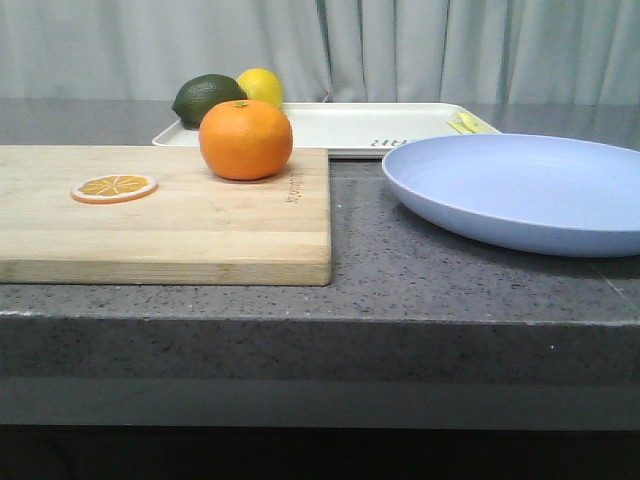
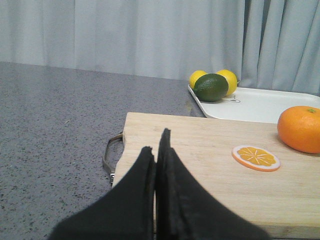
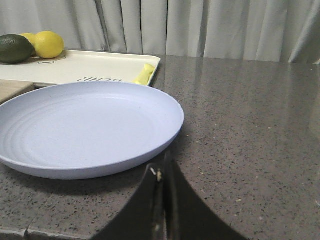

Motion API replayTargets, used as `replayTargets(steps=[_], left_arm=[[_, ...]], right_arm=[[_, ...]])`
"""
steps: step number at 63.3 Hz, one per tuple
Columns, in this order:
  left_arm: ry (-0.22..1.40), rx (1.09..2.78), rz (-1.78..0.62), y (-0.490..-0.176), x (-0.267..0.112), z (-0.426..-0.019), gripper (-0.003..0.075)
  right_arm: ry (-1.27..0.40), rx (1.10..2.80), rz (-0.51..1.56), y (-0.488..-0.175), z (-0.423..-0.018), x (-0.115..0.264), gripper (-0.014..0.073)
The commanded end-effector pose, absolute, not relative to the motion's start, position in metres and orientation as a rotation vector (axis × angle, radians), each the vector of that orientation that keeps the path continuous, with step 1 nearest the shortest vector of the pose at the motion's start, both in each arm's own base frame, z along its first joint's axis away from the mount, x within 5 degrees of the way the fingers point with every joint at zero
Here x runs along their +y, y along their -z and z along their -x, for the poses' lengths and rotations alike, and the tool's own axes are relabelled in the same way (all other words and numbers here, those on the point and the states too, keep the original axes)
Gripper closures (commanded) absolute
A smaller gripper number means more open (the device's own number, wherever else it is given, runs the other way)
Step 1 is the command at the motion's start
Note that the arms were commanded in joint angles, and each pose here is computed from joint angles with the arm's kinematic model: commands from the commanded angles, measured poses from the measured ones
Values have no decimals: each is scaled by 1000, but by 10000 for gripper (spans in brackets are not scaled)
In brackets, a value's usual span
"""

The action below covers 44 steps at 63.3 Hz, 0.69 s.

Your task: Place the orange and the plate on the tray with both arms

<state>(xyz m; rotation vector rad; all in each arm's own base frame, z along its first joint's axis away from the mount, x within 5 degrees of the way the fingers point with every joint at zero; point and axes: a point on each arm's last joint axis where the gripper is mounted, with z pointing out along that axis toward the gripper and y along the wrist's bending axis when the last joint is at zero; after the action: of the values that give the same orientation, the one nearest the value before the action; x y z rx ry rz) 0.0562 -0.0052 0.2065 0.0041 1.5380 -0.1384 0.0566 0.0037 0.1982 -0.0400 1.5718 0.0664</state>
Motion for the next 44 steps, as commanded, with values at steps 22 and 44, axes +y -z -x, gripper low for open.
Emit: replayTargets(steps=[22, 44], left_arm=[[119, 1464, -7, -206, -4, -56, 740], [82, 1403, -38, -212, -4, -55, 740]], right_arm=[[-57, 1391, 58, -220, -53, 4, 660], [-84, 1287, 38, -230, -50, 4, 660]])
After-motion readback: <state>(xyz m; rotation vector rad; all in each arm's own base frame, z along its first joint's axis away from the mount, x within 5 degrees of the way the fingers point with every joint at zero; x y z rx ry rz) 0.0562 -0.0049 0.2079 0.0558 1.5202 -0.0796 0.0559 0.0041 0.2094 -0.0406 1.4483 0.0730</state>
